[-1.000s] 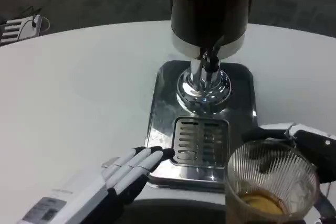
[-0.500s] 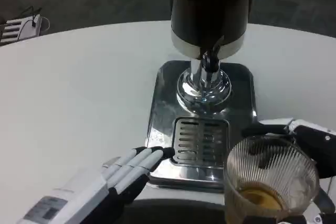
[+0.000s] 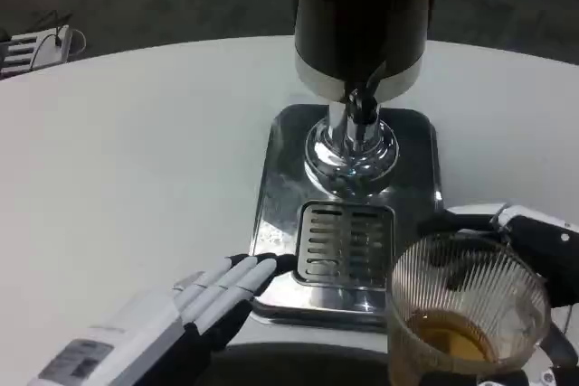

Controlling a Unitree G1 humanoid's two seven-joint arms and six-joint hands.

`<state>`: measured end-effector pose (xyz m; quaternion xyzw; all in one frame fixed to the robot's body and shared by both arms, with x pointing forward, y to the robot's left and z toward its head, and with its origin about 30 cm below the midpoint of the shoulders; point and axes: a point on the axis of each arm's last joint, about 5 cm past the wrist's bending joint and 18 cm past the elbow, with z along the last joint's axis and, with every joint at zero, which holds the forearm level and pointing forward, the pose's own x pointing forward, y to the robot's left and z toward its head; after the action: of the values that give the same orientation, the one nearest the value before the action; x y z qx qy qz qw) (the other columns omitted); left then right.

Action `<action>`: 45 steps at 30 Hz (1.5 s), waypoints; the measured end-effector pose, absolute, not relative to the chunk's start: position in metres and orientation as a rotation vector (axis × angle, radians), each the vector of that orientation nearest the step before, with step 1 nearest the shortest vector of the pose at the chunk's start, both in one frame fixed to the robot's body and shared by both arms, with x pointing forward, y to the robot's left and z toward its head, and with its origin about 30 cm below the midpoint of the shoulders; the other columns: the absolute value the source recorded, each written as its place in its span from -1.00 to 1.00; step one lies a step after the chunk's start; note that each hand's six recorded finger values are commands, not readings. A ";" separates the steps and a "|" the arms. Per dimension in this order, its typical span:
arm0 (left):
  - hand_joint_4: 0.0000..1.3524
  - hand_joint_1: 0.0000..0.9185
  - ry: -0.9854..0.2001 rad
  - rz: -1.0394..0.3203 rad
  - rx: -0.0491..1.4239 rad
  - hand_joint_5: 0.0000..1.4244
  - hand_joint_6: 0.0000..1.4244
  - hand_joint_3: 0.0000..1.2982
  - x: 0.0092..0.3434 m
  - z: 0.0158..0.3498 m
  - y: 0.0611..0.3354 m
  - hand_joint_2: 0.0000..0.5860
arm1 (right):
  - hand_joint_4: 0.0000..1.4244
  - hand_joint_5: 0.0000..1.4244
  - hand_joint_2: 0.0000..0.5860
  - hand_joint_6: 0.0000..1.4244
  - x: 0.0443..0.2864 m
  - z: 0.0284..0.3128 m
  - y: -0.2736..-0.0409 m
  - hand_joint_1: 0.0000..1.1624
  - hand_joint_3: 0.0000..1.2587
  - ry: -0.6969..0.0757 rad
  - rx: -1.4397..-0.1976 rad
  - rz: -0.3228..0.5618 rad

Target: Grasp the cup under the faucet to collect the drink, then remove the cup.

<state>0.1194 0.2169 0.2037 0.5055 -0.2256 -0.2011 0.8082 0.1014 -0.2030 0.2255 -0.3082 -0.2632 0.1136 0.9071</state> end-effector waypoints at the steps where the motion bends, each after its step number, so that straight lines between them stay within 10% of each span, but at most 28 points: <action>1: -1.00 -1.00 -0.482 -0.430 1.080 -1.00 -0.92 -0.94 0.119 0.204 0.217 -0.64 | 0.77 1.00 0.04 1.00 0.101 0.225 -0.203 0.66 0.55 -0.543 -0.636 0.234; 45: -1.00 -1.00 -0.464 -0.403 1.059 -1.00 -0.92 -0.94 0.121 0.205 0.221 -0.64 | 0.79 1.00 0.03 1.00 0.106 0.227 -0.204 0.64 0.58 -0.544 -0.631 0.224</action>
<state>0.1209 0.2210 0.2049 0.4971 -0.2178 -0.1890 0.8184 0.1057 -0.2039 0.2267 -0.3060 -0.2636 0.1086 0.9084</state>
